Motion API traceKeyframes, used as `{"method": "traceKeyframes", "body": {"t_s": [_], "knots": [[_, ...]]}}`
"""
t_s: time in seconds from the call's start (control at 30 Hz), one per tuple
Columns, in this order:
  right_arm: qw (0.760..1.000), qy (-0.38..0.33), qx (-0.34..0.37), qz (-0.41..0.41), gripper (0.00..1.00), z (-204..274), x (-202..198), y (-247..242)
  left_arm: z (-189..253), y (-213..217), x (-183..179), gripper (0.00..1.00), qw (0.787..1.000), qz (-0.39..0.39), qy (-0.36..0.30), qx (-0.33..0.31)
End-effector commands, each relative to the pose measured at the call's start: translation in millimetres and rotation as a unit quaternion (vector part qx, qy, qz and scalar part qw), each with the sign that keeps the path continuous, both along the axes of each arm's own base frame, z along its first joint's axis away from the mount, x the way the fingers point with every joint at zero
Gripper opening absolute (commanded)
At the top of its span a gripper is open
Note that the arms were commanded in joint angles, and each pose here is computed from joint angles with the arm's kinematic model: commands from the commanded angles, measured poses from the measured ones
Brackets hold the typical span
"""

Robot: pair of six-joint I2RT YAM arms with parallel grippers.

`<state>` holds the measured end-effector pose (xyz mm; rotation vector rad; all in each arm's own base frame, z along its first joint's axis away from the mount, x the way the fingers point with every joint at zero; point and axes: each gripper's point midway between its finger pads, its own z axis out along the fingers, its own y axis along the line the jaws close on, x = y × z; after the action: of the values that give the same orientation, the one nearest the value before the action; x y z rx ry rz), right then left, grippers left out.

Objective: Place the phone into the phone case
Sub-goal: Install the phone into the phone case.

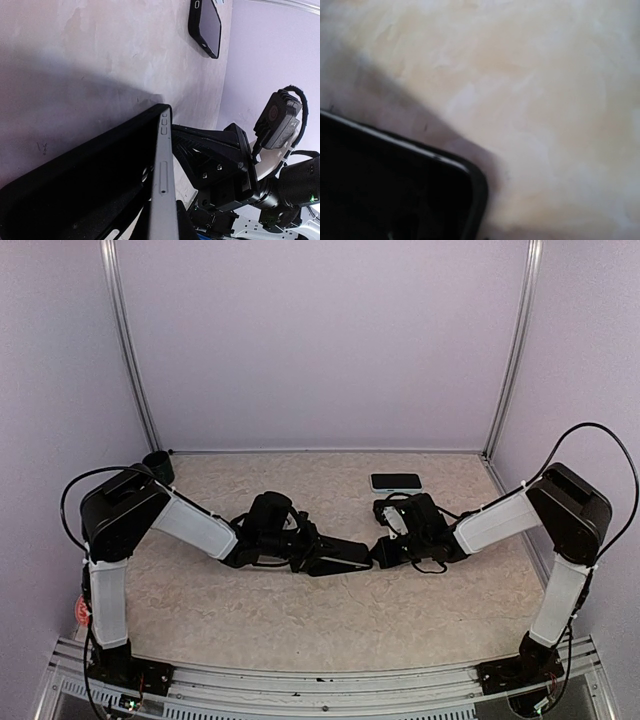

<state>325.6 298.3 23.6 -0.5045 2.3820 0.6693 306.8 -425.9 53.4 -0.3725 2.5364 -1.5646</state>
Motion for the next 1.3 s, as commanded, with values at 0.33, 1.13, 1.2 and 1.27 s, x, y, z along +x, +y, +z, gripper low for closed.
{"method": "traceKeyframes", "body": {"t_s": [0.33, 1.13, 1.2, 1.27], "knots": [[0.998, 0.003, 0.020, 0.060, 0.14, 17, -15, 23, -35, 15, -25, 0.00, 0.998, -0.031, 0.009, 0.051], [0.974, 0.056, 0.190, 0.107, 0.71, 77, -21, 18, 60, 10, -21, 0.00, 0.984, -0.058, -0.152, -0.067], [0.973, 0.063, 0.194, 0.104, 0.71, 74, -21, 17, 66, 11, -23, 0.00, 0.982, -0.058, -0.163, -0.078], [0.974, 0.068, 0.193, 0.100, 0.72, 71, -20, 17, 74, 12, -23, 0.00, 0.979, -0.057, -0.174, -0.086]]}}
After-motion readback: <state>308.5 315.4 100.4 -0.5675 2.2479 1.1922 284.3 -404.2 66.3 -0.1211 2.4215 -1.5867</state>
